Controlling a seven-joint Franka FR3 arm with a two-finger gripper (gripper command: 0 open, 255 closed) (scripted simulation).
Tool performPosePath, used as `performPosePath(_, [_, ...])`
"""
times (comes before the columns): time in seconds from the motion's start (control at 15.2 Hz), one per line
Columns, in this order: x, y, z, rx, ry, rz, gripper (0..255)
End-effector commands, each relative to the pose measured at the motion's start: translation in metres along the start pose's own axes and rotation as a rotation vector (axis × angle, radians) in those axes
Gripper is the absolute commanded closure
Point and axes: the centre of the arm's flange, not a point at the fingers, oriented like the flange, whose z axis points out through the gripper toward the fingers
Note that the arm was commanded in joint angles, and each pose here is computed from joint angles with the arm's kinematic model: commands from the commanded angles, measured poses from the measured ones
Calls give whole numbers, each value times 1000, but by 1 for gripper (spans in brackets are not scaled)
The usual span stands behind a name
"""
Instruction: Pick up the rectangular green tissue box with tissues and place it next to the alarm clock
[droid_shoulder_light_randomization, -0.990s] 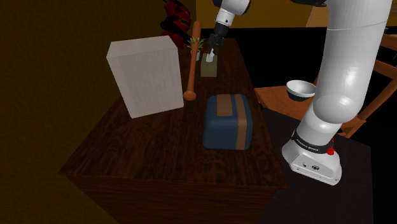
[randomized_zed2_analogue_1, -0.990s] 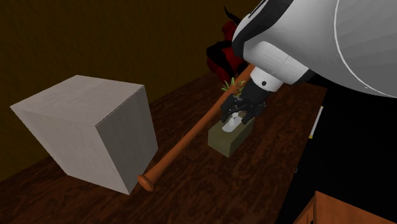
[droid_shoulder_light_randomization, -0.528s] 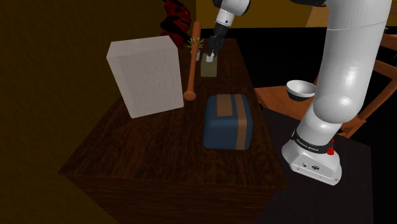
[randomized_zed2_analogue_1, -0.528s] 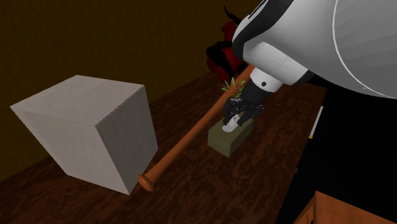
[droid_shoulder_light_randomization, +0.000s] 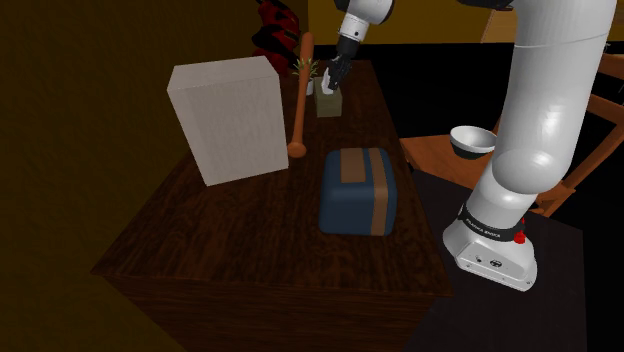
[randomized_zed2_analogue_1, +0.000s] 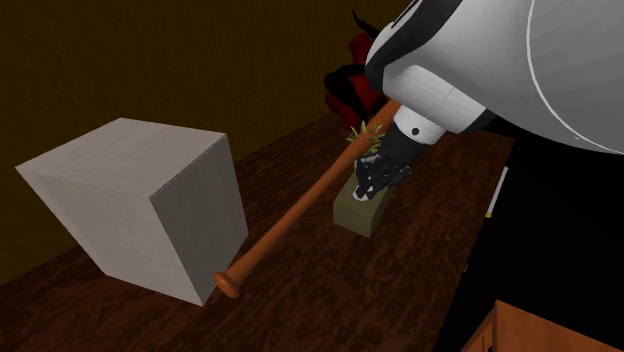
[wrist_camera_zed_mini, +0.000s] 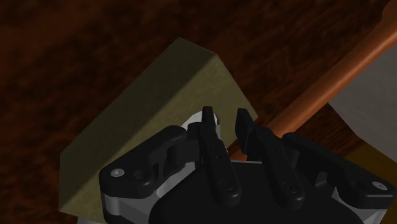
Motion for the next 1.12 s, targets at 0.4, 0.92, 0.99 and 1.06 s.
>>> performPosePath(0.4, [6,-11,-27,0,-3,-1,255])
performPosePath(0.92, [13,-26,-66,0,-3,-1,255])
performPosePath(0.99, [14,-28,-71,0,-3,-1,255])
performPosePath(1.06, [15,-30,-76,0,-3,-1,255])
